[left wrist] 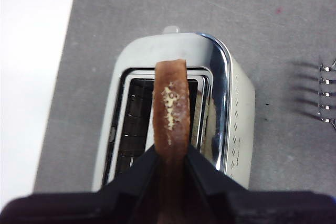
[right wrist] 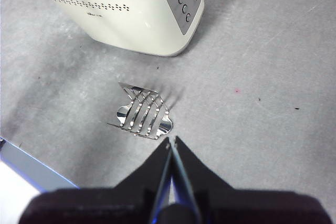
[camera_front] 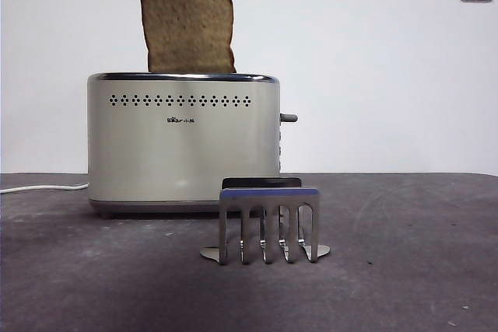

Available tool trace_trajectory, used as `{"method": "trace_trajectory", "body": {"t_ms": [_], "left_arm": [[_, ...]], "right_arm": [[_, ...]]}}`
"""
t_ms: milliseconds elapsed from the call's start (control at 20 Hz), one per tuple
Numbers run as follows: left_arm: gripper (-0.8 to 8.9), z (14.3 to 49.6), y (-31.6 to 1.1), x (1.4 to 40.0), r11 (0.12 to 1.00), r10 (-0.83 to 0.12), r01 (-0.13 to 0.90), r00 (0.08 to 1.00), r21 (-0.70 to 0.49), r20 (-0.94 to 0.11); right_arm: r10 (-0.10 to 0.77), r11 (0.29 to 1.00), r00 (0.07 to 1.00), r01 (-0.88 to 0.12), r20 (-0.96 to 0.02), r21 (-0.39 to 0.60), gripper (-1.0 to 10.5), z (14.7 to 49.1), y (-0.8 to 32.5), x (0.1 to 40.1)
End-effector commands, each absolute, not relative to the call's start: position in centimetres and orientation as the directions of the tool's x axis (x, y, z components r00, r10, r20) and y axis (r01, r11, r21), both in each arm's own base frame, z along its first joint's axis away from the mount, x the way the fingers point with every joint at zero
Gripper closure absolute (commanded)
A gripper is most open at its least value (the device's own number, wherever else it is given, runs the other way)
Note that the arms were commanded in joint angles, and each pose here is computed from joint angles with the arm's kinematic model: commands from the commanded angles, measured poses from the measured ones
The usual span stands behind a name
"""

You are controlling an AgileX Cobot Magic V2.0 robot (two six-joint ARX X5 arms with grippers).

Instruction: Pick up a slice of bread from the rack,put the bread on the toaster,press the button

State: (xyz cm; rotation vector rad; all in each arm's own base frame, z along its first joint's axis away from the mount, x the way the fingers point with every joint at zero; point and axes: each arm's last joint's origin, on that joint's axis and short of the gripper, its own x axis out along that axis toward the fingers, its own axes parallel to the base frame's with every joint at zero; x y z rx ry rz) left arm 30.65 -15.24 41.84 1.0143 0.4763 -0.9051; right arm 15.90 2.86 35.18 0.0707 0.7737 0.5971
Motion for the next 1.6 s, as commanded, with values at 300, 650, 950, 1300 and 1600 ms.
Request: {"method": "trace_trajectory", "body": {"t_ms": [300,650,950,1300,1600], "left_arm": [[8.23,39.6,-14.7,32.8,0.208,-0.407,0.866,0.499,0.455,-0.765],[8.23,37.4,-13.5,36.0,0.258,-0.383,0.863,0.504,0.435,-0.774],[8.11,35.9,-14.0,37.5,0.296,-0.444,0.879,0.473,0.373,-0.761],[4.68,35.6,-14.1,37.8,0.404,-0.447,0.865,0.47,0.297,-0.761],[4.67,37.6,-13.8,37.1,0.488,-0.468,0.82,0.536,0.301,-0.702]], "right_arm": [[0.535,0.827,0.556,-0.497,-0.636,0.261,9.6,35.2,2.9,16.0],[0.534,0.828,0.549,-0.495,-0.642,0.265,9.6,35.0,3.0,16.4],[0.533,0.828,0.538,-0.49,-0.653,0.272,9.6,34.6,3.0,17.2],[0.534,0.828,0.543,-0.492,-0.648,0.27,9.6,34.1,3.2,19.0],[0.623,0.77,0.539,-0.55,-0.566,0.324,9.6,34.0,3.7,20.9]]}}
